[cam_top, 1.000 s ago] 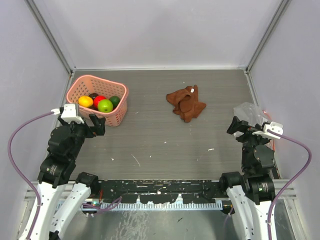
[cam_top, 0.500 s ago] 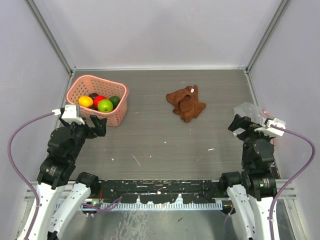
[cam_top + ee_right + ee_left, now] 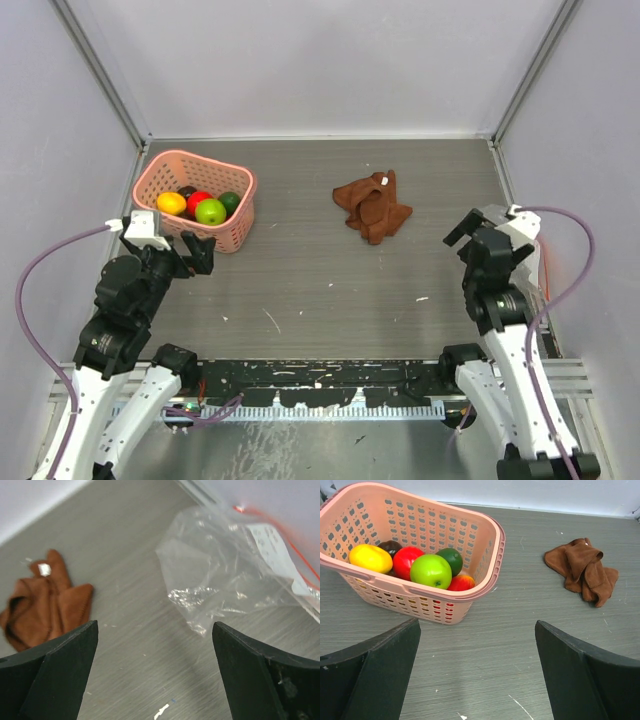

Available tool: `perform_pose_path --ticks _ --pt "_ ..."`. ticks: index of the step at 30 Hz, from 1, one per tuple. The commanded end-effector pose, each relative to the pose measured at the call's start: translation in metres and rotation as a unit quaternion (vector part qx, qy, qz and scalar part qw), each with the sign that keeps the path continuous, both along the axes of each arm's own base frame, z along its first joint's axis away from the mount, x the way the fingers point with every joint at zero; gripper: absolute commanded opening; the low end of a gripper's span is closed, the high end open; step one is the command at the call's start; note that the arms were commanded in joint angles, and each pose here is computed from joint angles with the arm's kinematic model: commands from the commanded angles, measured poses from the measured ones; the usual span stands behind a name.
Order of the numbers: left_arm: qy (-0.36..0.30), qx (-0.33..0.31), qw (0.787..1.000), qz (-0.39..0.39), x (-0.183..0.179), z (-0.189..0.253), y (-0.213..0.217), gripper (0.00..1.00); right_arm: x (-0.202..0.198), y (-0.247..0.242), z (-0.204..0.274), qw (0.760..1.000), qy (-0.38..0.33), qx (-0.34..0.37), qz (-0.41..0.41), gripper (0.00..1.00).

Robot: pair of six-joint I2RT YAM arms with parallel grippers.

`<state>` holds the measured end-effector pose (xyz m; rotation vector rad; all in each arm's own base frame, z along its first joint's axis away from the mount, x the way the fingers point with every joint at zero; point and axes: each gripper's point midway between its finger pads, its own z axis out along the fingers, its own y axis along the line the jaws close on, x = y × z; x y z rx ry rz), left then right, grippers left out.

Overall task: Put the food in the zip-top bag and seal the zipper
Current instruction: Pick up the zipper food storage bag at the corner of the board.

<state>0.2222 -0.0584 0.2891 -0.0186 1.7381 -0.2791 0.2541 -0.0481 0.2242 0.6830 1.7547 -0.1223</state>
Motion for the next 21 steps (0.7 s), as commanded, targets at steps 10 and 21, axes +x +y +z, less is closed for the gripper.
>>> perform_pose_path --ticks 10,21 --pt "-0.03 -0.015 0.999 -0.017 0.0 0.015 -0.009 0.98 0.049 -0.04 -0.074 0.983 0.101 -0.047 -0.145 1.0" --pt "-0.018 -0.012 0.999 -0.034 0.003 0.01 -0.018 0.98 0.066 -0.057 -0.108 0.966 0.168 -0.097 -0.172 0.76"
